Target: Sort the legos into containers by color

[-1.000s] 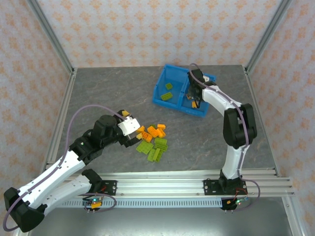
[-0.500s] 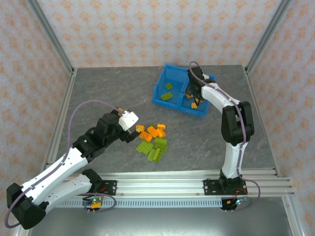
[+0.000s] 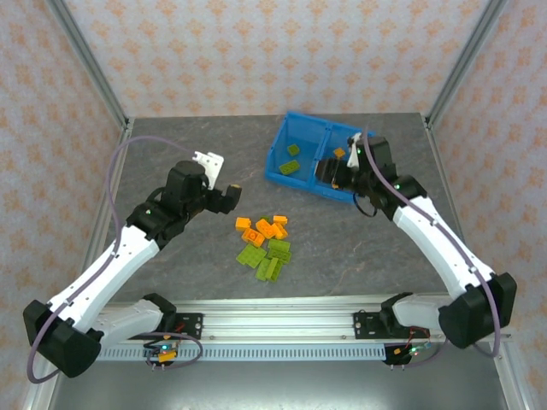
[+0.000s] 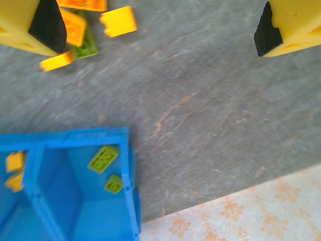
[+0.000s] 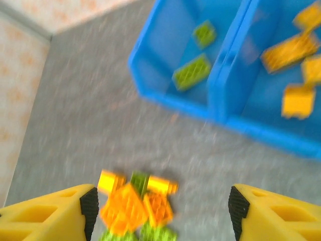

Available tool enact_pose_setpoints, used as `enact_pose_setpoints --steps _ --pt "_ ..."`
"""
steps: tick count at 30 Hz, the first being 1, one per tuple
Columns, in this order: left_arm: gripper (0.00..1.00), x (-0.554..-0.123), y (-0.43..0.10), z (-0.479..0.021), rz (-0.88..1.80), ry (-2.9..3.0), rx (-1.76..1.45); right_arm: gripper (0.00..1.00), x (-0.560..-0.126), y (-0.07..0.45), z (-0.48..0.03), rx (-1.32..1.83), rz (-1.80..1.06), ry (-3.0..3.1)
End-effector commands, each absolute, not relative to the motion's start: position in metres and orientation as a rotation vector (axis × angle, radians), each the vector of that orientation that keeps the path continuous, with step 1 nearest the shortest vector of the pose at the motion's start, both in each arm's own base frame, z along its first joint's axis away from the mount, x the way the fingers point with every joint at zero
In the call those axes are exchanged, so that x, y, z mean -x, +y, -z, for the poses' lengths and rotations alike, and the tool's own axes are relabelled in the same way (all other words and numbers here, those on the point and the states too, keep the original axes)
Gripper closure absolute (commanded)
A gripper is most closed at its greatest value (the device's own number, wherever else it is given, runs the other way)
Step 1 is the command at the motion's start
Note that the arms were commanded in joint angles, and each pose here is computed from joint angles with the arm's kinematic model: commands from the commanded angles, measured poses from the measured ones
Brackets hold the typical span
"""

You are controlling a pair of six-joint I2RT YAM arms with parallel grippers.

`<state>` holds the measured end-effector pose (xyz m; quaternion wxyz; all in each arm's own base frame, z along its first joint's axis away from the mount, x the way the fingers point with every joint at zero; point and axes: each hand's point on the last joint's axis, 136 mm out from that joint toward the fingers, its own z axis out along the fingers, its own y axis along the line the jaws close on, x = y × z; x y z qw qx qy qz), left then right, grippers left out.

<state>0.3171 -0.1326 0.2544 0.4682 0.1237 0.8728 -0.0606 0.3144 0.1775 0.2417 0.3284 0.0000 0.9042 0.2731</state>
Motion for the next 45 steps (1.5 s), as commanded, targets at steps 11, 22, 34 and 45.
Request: enact_pose_setpoints --steps 11,22,34,45 --pt "0.29 -0.214 -0.267 -0.130 0.495 2.613 -0.143 0.23 -0.224 0.158 -0.176 0.054 -0.709 2.659" --pt "0.39 -0.176 -0.283 -0.063 0.349 2.746 -0.285 0.22 -0.221 0.152 -0.168 -0.004 -0.688 2.664" --pt "0.44 -0.173 -0.282 -0.030 0.256 2.759 -0.351 0.22 -0.217 0.151 -0.171 -0.016 -0.701 2.661" --pt "0.65 -0.173 -0.286 -0.021 0.222 2.742 -0.387 0.22 -0.173 0.166 -0.154 -0.037 -0.935 2.786"
